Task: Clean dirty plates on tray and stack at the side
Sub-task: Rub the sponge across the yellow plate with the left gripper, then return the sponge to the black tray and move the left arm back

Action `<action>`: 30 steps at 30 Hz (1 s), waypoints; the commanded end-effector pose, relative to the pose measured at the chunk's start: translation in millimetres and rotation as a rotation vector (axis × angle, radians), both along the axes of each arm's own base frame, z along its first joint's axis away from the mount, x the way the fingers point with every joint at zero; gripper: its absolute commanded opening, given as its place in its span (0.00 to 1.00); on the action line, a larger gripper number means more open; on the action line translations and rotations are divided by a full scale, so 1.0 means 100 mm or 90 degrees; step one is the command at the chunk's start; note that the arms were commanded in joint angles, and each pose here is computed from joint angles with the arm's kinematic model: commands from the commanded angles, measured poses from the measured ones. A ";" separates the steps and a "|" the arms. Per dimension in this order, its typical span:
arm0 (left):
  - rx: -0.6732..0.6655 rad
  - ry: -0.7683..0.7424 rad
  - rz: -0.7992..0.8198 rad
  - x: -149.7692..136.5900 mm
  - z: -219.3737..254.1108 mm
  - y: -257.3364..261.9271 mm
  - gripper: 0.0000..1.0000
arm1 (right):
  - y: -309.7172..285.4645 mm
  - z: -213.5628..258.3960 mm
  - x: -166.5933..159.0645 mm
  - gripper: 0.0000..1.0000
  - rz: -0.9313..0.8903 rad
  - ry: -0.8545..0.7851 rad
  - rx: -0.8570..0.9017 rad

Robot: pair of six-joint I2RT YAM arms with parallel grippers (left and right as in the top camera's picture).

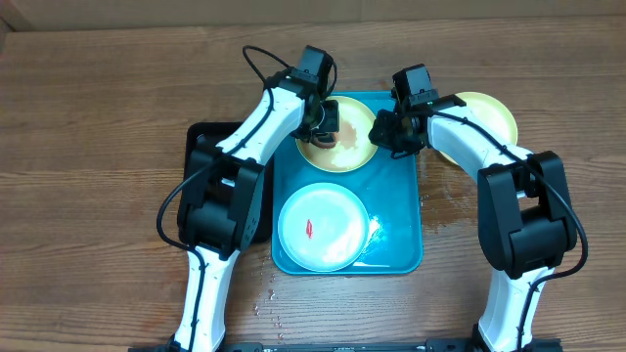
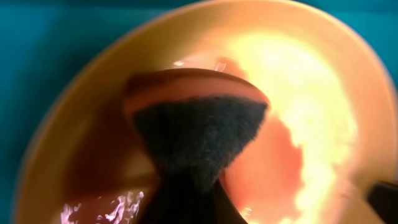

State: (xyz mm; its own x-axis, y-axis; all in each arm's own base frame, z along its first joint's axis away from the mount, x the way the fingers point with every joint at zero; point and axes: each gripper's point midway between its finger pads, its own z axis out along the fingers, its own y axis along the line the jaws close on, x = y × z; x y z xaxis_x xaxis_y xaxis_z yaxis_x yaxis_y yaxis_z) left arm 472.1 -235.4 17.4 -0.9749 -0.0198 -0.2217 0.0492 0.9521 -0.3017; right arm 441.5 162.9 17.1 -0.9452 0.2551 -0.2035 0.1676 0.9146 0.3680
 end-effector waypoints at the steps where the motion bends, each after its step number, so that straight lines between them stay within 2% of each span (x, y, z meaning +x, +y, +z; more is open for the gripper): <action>1: -0.180 0.082 -0.097 -0.35 0.05 -0.54 0.04 | 0.01 -0.03 -0.02 0.04 -0.001 0.002 -0.003; 4: -0.249 0.084 -0.128 -0.37 0.24 -0.71 0.04 | 0.01 -0.03 -0.02 0.04 0.000 0.002 -0.003; 8: -0.250 0.047 -0.122 -0.22 0.58 -0.66 0.04 | 0.01 -0.03 -0.02 0.04 0.000 0.002 -0.004; 11: -0.210 0.013 -0.091 -0.10 0.91 -0.45 0.04 | 0.00 -0.04 -0.02 0.04 -0.001 0.002 -0.006; 15: -0.105 -0.027 -0.025 -0.09 1.34 0.06 0.04 | 0.00 -0.04 -0.02 0.05 -0.001 0.002 -0.006; 19: 0.029 -0.041 0.043 -0.30 1.66 0.65 0.04 | 0.00 -0.04 -0.01 0.05 -0.001 0.002 -0.006; 23: 0.169 0.013 0.104 -0.74 1.81 1.21 0.04 | 0.01 -0.04 -0.02 0.05 -0.001 0.002 -0.005; 26: 0.234 0.075 0.134 -0.99 1.76 1.41 0.04 | 0.01 -0.04 -0.01 0.08 -0.001 0.001 -0.005; 30: 0.276 0.148 0.136 -1.23 1.52 1.51 0.04 | 0.01 -0.03 -0.01 0.08 -0.003 0.000 -0.004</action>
State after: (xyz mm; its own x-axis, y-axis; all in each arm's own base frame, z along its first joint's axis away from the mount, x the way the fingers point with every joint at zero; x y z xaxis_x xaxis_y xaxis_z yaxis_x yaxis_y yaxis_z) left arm 358.6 -100.4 191.2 -0.9866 -0.1459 -0.0730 -0.1477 0.9888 0.0204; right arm 442.4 163.0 17.5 -0.9439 0.2579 -0.2064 0.1688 0.9137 0.3697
